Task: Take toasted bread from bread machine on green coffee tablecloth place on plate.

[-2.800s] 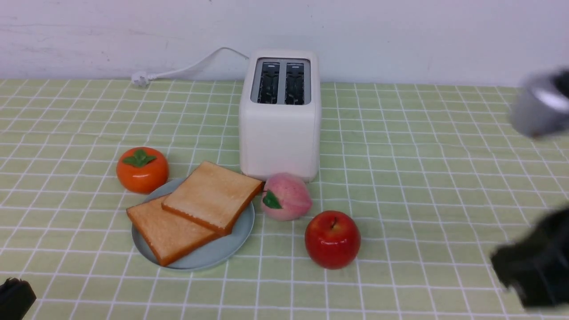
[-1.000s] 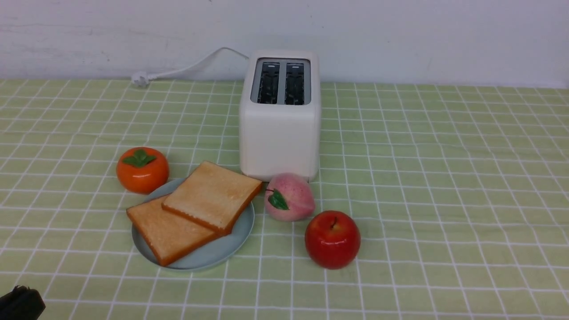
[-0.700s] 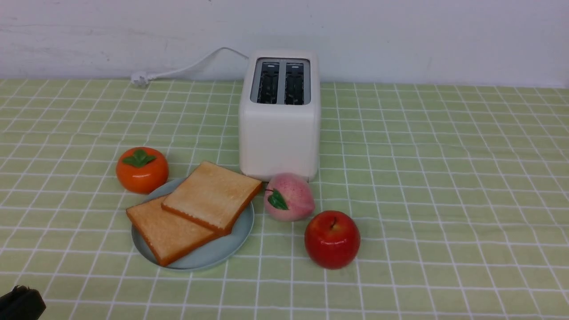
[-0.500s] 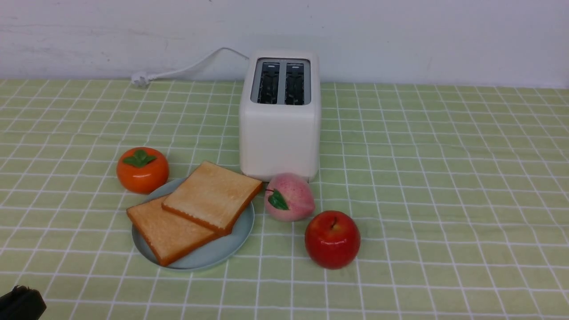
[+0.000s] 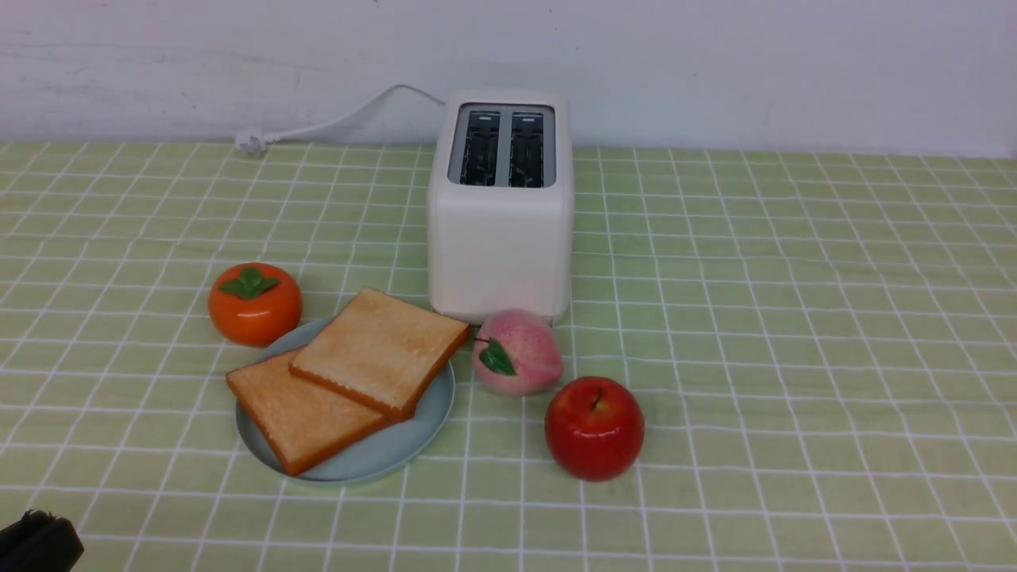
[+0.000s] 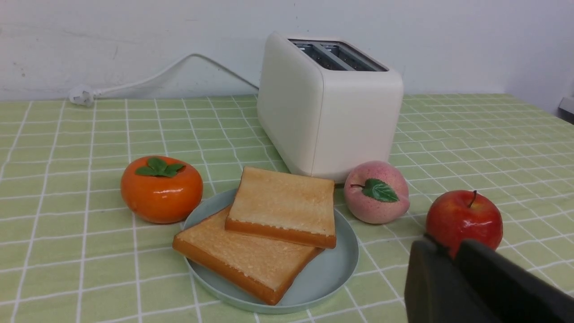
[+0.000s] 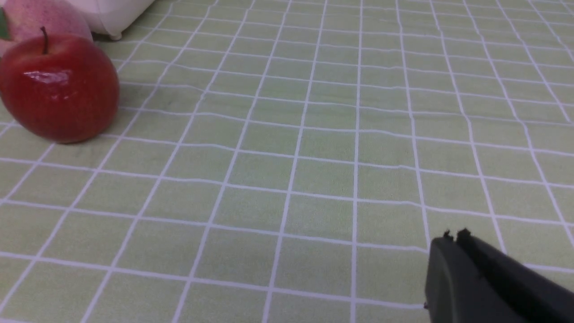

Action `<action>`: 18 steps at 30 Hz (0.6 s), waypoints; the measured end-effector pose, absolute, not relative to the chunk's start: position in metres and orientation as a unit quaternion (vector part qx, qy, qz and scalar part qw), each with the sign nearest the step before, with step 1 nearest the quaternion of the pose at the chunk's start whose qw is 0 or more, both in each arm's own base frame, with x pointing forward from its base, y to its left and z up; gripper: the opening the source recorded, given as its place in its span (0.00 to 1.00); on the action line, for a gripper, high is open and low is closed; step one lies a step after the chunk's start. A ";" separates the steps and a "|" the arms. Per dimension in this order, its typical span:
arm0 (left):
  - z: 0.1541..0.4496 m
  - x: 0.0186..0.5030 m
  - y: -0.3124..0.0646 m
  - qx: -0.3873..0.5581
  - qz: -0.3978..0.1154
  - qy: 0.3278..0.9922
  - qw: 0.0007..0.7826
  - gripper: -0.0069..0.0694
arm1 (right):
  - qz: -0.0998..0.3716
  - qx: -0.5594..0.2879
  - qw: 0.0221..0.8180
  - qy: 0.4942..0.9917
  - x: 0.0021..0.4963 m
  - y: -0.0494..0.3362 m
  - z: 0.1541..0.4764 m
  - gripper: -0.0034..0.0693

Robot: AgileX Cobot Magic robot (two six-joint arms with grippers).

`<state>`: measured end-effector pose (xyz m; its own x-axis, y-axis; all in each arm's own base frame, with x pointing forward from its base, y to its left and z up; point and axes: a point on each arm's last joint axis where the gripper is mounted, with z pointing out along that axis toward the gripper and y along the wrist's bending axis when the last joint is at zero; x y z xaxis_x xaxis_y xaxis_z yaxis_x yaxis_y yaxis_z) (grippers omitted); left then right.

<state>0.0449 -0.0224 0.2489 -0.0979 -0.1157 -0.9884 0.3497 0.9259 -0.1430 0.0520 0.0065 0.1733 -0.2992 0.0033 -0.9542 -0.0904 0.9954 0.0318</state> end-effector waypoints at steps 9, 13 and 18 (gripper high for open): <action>0.249 0.045 -0.022 0.081 -0.175 0.720 0.667 0.19 | 0.040 -0.027 0.591 0.805 0.052 0.007 0.173 0.04; 0.249 0.045 -0.022 0.081 -0.175 0.720 0.667 0.20 | 0.040 -0.027 0.591 0.805 0.052 0.007 0.173 0.05; 0.249 0.046 -0.022 0.077 -0.174 0.716 0.671 0.21 | 0.039 -0.028 0.591 0.805 0.052 0.007 0.173 0.05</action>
